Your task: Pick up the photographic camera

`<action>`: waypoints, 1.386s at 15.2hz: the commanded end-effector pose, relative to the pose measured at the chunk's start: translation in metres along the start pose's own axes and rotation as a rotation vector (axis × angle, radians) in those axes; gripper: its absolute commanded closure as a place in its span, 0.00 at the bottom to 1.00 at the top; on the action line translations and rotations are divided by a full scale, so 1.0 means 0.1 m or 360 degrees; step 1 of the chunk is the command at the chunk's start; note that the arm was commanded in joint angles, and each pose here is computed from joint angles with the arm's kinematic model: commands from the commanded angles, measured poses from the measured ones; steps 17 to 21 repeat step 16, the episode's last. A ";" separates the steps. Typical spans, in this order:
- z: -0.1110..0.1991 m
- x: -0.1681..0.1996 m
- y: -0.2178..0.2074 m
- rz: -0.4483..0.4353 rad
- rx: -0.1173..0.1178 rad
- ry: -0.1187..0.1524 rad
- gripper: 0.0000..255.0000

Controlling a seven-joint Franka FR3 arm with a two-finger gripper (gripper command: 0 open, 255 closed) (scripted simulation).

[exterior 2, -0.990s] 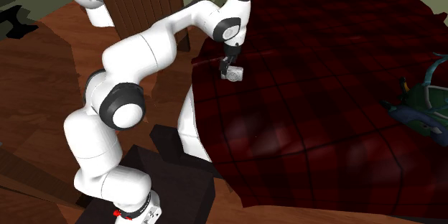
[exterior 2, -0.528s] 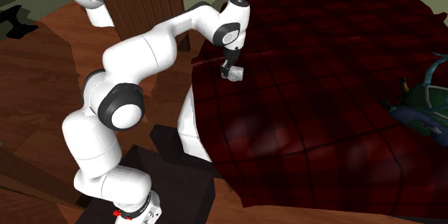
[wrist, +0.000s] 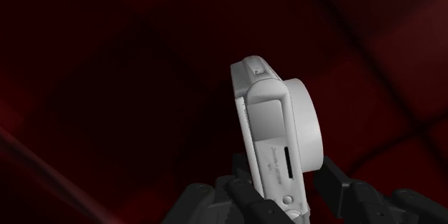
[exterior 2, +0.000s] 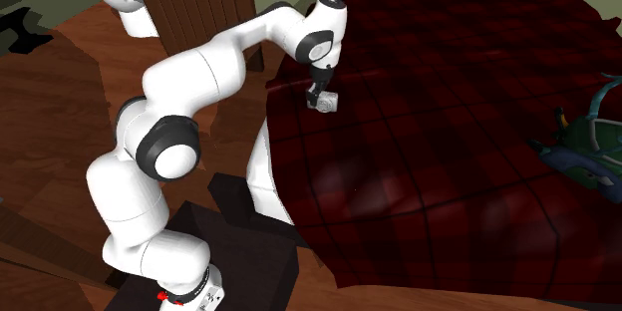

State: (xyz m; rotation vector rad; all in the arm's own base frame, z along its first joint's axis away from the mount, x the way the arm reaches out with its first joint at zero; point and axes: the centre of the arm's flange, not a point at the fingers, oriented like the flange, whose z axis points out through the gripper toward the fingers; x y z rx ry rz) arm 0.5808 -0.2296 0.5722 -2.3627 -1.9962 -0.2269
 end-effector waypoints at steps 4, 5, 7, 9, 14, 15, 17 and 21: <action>-0.23 0.03 0.01 0.0000 0.0001 0.0000 1.00; -0.29 0.04 0.02 0.0000 0.0001 0.0000 1.00; -0.39 0.05 0.02 0.0000 0.0001 0.0000 1.00; -0.49 0.07 0.03 0.0000 0.0001 0.0000 1.00; -0.75 0.10 0.05 0.0000 0.0001 0.0000 1.00; -0.76 0.11 0.05 0.0000 0.0001 0.0000 1.00; -0.76 0.11 0.05 0.0000 0.0001 0.0000 1.00; -0.76 0.11 0.05 0.0000 0.0001 0.0000 1.00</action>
